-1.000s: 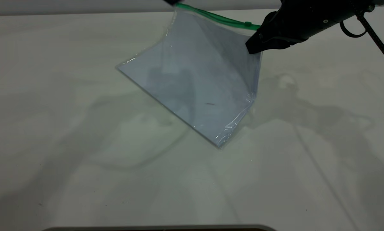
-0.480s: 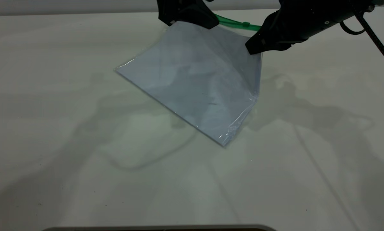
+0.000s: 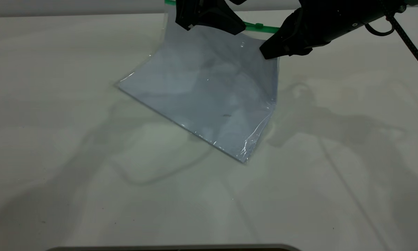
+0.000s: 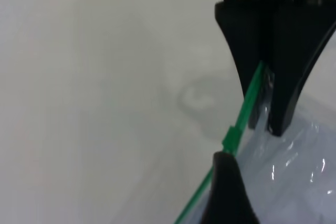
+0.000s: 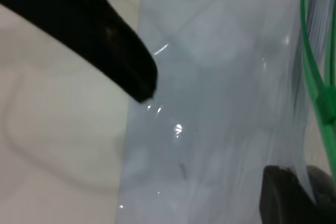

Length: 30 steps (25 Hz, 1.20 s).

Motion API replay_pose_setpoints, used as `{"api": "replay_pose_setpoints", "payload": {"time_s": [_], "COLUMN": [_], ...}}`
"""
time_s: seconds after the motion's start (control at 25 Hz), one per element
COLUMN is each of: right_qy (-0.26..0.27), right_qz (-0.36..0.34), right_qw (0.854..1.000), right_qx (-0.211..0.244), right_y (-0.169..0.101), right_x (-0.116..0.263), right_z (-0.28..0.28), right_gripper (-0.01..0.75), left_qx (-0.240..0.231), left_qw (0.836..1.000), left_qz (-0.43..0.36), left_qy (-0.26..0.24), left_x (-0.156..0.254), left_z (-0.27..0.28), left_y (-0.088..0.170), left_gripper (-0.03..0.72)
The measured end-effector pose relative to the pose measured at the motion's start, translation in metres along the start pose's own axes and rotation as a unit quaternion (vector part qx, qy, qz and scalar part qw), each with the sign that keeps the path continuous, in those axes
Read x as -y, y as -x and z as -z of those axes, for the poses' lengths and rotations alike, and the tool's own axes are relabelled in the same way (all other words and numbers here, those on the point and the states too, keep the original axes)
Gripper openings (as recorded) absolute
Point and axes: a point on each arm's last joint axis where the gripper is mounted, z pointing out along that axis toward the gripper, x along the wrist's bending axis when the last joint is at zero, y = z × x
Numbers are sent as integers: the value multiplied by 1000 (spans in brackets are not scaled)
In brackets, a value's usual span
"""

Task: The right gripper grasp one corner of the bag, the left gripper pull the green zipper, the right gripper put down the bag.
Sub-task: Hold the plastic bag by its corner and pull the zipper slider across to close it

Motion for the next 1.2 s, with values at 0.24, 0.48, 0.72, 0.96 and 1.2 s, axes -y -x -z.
{"api": "replay_pose_setpoints", "payload": {"time_s": [0.24,0.48,0.72,0.96,1.2], "right_qy": [16,34,35,35,39], "right_qz": [2,4,6,6,-1], "right_qw": [999,998,997,997,997], "right_qx": [-30,-60,-65,-66,-63], "right_y": [-5,-11,-14,-14,-14], "right_x": [-3,-6,-7,-7,-8], "right_z": [0,1,0,0,0], "right_gripper": [35,35,35,35,35], "left_qx": [13,21,30,24,16], "left_qw": [1000,1000,1000,1000,1000], "left_qz": [-8,-8,-4,-3,-2], "left_qy": [-2,2,1,-2,-6], "left_x": [1,0,5,6,6], "left_z": [-1,-1,-6,-7,-7], "left_y": [2,4,6,5,4], "left_gripper": [590,576,457,267,76]}}
